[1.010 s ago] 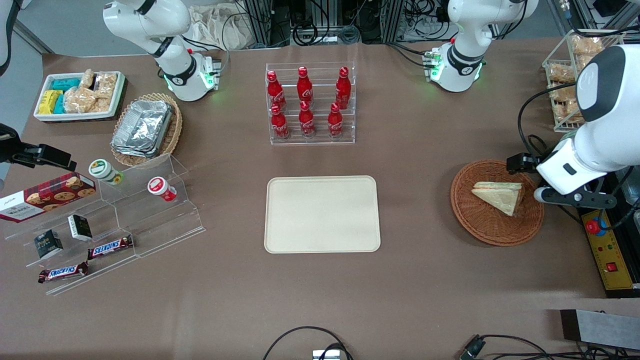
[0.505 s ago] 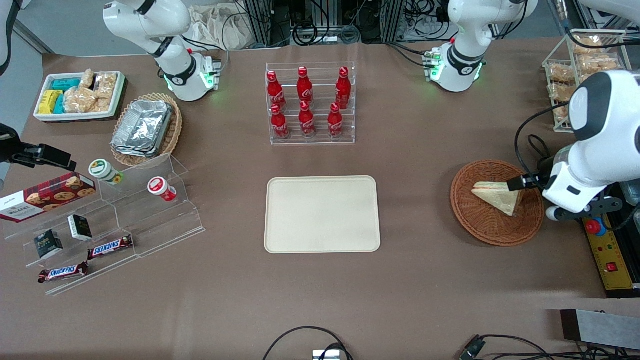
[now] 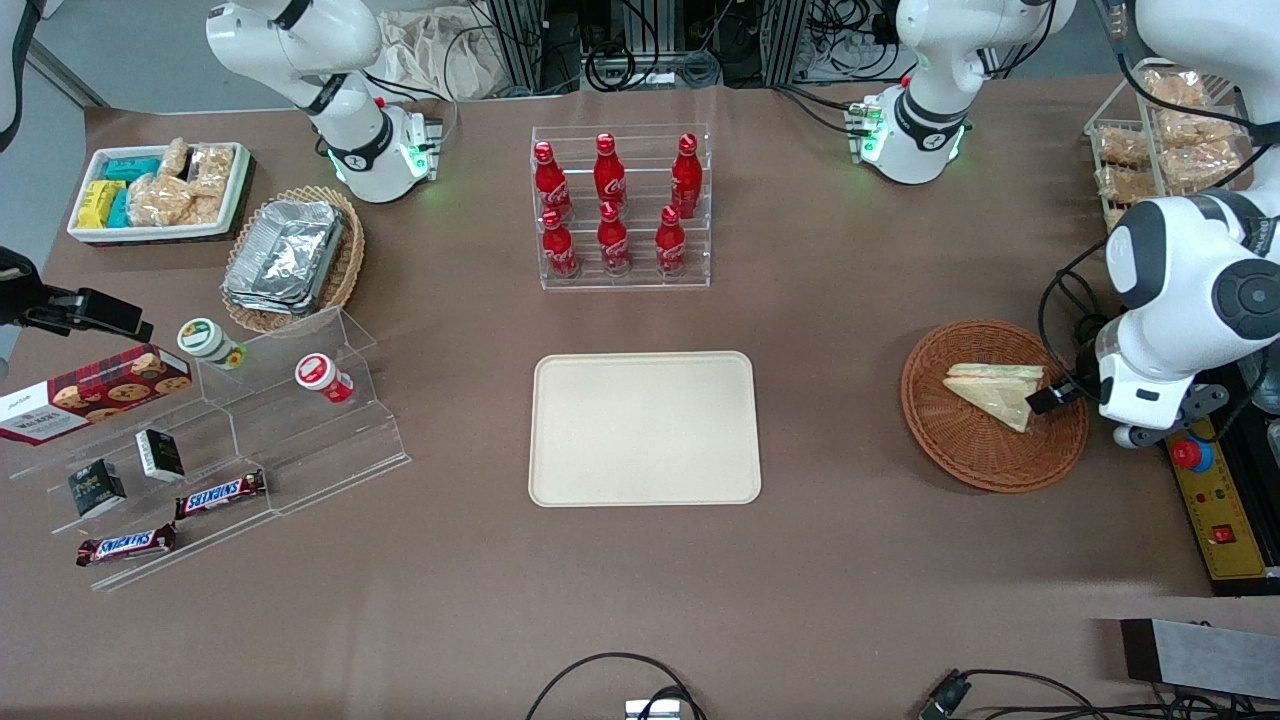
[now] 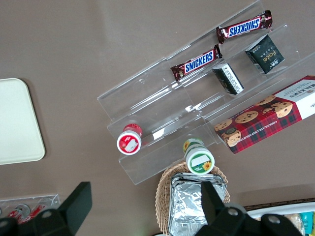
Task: Place sandwich from basket to tray
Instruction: 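Close the left gripper on the sandwich's edge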
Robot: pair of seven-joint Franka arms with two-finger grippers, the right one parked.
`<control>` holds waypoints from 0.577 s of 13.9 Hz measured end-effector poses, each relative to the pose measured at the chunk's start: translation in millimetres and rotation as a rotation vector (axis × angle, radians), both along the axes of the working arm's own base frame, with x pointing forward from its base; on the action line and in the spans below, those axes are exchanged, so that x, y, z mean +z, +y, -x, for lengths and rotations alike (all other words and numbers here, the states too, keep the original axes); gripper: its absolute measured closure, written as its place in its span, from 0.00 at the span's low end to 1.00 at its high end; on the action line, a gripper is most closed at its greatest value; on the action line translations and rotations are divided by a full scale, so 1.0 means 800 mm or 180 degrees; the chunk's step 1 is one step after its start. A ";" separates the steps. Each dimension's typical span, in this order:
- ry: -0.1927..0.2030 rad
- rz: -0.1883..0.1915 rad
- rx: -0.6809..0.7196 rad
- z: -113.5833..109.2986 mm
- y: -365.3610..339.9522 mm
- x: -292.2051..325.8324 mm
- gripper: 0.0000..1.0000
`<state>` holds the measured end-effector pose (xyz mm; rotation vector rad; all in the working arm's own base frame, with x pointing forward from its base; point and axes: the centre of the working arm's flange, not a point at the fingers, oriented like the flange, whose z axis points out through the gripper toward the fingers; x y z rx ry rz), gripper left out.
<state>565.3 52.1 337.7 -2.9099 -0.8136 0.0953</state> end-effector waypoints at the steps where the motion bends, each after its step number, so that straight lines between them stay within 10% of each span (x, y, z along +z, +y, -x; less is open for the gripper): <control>1: 0.0000 -0.0012 0.0168 0.005 0.001 -0.008 0.00; 8: 0.0171 -0.0084 0.0792 0.027 -0.008 -0.052 0.00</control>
